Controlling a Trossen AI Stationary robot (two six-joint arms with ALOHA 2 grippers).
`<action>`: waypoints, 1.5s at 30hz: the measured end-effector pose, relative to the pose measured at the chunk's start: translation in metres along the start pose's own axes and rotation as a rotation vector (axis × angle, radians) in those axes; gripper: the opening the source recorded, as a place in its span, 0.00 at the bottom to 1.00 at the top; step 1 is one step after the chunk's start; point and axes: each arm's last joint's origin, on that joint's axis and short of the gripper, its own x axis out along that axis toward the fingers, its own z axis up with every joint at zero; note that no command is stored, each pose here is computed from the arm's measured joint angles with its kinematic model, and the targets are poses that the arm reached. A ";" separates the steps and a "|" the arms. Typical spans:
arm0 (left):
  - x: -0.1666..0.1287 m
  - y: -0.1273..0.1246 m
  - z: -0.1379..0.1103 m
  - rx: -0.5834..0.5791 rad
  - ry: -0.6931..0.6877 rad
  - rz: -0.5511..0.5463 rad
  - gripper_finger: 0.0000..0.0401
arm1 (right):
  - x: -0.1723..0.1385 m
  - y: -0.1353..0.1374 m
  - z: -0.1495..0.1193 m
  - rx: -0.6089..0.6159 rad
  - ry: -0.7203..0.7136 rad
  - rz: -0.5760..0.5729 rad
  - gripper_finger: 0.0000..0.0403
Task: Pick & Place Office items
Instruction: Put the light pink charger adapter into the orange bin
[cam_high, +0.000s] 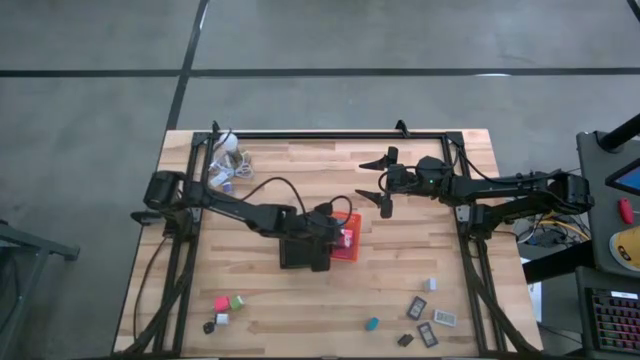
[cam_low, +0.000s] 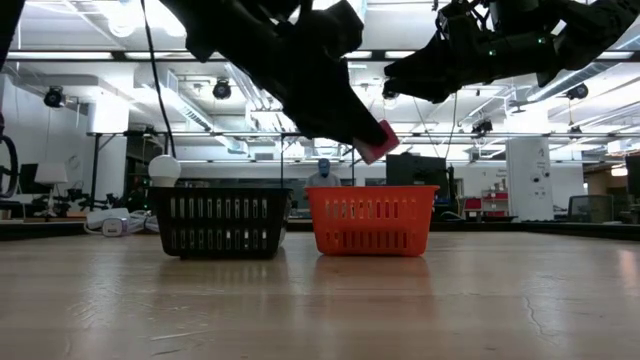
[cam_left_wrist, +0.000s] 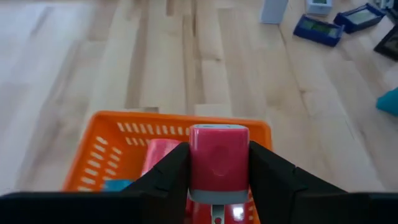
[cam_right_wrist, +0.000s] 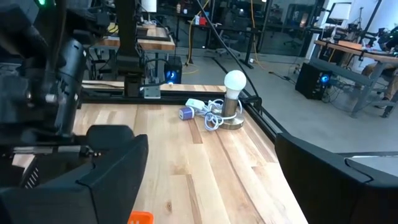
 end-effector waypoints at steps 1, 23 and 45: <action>0.001 0.000 -0.001 -0.009 0.005 -0.003 0.34 | 0.000 0.000 0.000 0.000 0.000 0.000 0.85; 0.030 -0.001 -0.029 -0.164 0.138 -0.005 0.34 | 0.000 0.000 0.000 0.000 0.001 0.000 0.85; 0.029 -0.001 -0.030 -0.165 0.145 -0.007 0.48 | 0.000 0.000 0.000 0.000 0.001 0.001 0.85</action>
